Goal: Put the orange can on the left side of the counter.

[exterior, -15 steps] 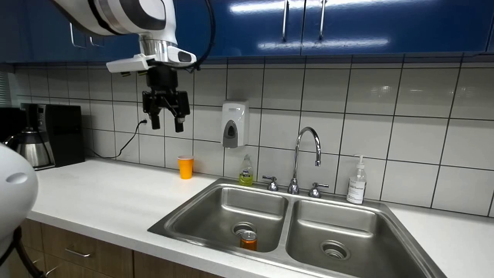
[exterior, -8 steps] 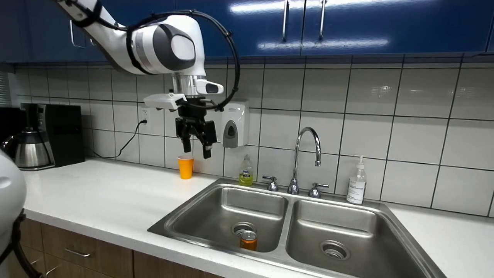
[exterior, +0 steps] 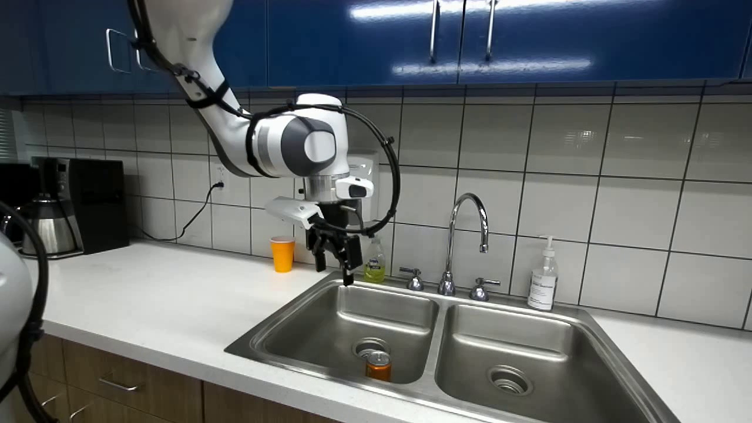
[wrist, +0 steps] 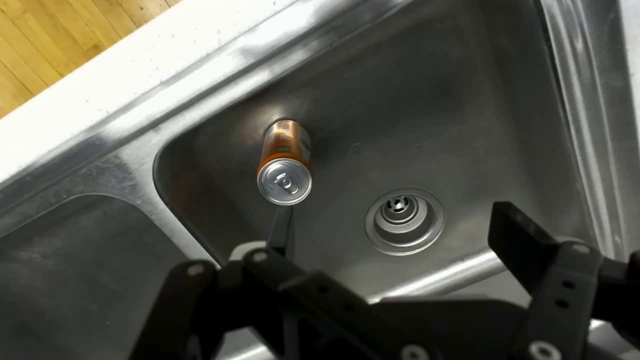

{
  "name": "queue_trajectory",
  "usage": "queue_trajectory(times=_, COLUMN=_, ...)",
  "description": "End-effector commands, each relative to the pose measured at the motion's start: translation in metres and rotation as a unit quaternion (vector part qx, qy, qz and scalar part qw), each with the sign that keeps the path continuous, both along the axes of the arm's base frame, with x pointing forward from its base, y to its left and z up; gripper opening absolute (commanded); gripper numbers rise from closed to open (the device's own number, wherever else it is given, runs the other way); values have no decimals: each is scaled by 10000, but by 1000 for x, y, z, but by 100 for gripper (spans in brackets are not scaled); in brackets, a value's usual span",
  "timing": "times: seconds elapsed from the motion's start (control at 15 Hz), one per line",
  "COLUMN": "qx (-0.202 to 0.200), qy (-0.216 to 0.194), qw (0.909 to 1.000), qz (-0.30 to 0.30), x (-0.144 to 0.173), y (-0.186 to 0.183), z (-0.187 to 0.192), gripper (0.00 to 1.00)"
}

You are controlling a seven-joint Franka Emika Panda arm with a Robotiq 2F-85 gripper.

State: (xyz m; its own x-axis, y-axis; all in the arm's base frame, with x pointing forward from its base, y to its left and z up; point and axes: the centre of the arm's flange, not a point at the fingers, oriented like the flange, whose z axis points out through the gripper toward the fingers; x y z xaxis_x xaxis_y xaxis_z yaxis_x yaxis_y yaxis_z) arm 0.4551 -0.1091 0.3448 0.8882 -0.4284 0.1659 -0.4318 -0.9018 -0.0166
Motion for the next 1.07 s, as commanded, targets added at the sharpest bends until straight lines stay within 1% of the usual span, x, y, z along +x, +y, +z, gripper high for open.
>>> queue_trajectory(times=0.0, qx=-90, qy=74, qw=9998, qz=-153, x=31, y=-22, z=-27, gripper=100)
queue_trajectory(times=0.13, qx=-73, qy=154, qw=9996, qz=-210, x=37, y=-31, z=-40, gripper=100)
queue_trajectory(times=0.47, qx=111, qy=455, qw=9984, qz=-324, x=50, y=-47, z=-74, gripper=100)
queue_trajectory(times=0.8, qx=331, qy=624, qw=9964, qz=-465, x=60, y=-58, z=-110, gripper=100)
queue_trajectory(times=1.0, qx=431, qy=684, qw=9952, qz=-556, x=63, y=-66, z=-125, gripper=100)
